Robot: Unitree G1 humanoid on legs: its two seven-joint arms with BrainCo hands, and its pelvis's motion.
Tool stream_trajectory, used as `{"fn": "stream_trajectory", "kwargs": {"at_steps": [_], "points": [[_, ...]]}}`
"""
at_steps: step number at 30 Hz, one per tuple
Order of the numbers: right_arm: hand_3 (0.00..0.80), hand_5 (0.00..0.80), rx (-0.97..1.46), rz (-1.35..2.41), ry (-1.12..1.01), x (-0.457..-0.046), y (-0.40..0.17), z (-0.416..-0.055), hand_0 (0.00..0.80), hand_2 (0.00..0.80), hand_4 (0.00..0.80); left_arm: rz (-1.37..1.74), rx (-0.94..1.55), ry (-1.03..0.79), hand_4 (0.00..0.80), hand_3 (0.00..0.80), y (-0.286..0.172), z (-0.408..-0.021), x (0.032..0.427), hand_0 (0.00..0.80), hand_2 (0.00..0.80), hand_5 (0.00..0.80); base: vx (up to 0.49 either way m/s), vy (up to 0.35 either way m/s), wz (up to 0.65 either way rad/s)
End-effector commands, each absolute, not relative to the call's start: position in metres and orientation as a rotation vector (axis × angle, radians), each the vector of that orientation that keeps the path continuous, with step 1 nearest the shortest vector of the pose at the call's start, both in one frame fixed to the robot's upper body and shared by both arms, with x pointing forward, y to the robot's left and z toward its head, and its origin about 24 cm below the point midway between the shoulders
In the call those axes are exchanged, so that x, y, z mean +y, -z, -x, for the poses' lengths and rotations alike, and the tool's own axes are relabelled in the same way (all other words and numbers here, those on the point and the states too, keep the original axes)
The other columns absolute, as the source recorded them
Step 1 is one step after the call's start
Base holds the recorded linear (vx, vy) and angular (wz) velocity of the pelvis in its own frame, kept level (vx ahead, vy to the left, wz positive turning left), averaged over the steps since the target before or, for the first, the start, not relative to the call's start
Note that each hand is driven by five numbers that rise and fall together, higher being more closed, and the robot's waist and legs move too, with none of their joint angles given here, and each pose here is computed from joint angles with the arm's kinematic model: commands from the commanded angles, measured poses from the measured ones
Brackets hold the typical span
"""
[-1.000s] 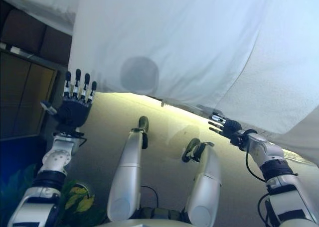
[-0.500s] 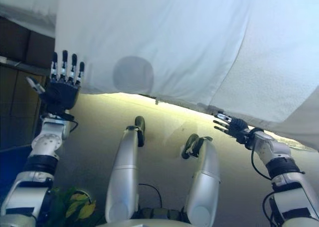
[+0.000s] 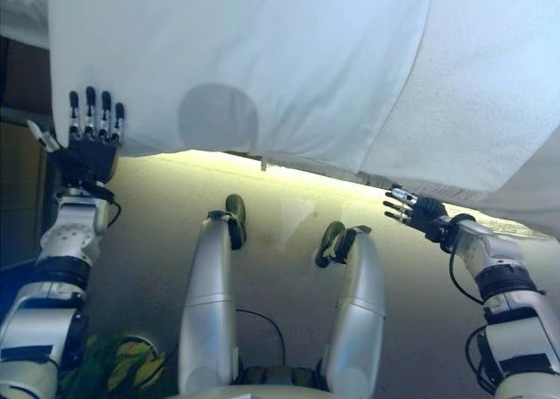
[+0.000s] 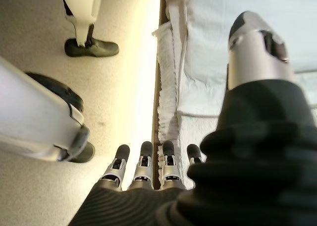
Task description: Make the bed neatly
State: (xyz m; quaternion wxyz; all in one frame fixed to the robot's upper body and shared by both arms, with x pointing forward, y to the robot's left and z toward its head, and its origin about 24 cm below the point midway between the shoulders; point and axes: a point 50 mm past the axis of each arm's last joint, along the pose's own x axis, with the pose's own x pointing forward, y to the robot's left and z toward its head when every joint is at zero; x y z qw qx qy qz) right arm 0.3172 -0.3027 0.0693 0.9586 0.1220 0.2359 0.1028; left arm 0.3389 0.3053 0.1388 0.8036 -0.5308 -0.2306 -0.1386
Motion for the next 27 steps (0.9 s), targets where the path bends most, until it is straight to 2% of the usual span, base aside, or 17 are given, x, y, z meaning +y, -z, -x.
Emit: {"fn": "stream_trajectory", "kwargs": {"at_steps": [1,12,27], "points": [[0.0,0.0,0.441,-0.261,-0.182,-0.315,-0.074,-0.316,0.0,0.0,0.0,1.113,-0.513,0.276,0.0,0.0,-0.151,-0.34,0.317,0.0,0.0,0.0,-0.04,-0.057,-0.04],[0.0,0.0,0.355,-0.32,-0.21,-0.302,-0.083,-0.323,0.0,0.0,0.0,0.989,-0.366,0.188,0.0,0.0,-0.164,-0.35,0.322,0.0,0.0,0.0,-0.044,-0.087,-0.02],[0.0,0.0,0.292,-0.389,-0.242,-0.29,-0.084,-0.33,0.0,0.0,0.0,1.091,-0.375,-0.208,0.0,0.0,-0.174,-0.345,0.369,0.0,0.0,0.0,-0.015,-0.06,-0.01]]}}
